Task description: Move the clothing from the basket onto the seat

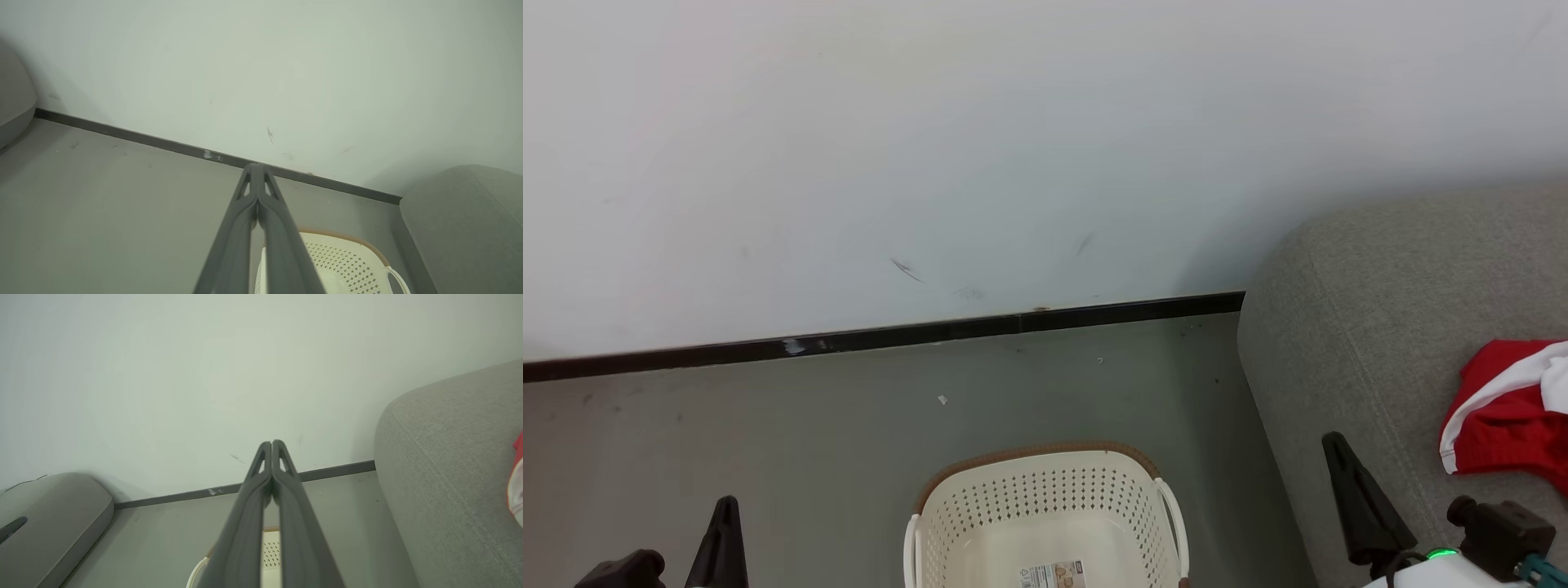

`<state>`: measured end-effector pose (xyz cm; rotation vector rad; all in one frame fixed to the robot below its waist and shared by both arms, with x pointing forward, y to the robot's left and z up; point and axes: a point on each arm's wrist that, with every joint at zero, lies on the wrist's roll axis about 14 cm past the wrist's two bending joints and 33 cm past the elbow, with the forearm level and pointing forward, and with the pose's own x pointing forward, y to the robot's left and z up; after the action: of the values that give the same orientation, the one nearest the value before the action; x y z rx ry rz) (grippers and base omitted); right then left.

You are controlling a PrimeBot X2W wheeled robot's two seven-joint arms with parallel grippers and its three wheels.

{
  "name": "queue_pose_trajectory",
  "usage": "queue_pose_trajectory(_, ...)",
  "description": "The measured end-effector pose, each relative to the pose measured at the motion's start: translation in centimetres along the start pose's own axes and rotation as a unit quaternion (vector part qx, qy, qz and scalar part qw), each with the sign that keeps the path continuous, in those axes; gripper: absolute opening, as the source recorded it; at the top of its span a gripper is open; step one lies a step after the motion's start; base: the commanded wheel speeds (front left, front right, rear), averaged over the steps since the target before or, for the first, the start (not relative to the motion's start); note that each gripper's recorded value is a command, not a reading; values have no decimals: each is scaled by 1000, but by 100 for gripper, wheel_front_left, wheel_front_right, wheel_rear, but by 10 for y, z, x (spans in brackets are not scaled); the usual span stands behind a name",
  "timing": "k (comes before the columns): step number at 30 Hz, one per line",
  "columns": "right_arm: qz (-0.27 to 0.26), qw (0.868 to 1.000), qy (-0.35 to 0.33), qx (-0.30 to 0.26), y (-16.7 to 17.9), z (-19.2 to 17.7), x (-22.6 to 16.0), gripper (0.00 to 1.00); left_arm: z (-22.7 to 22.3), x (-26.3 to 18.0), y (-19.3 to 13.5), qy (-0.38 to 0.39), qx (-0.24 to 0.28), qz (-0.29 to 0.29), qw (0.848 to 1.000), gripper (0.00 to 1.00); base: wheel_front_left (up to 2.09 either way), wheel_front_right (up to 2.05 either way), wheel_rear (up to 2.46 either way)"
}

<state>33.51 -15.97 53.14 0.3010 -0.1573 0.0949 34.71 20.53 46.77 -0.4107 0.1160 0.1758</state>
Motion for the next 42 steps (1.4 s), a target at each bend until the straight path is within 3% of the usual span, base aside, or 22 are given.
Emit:
queue_pose_trajectory(21,-55,984,24,169,-28,-13,5,0,-9,6,-2,38,-150,-2,988,0,0,0,0)
queue_pose_trajectory(42,-87,940,35,329,-42,-23,11,0,-10,10,-7,60,-295,-16,953,0,0,0,0)
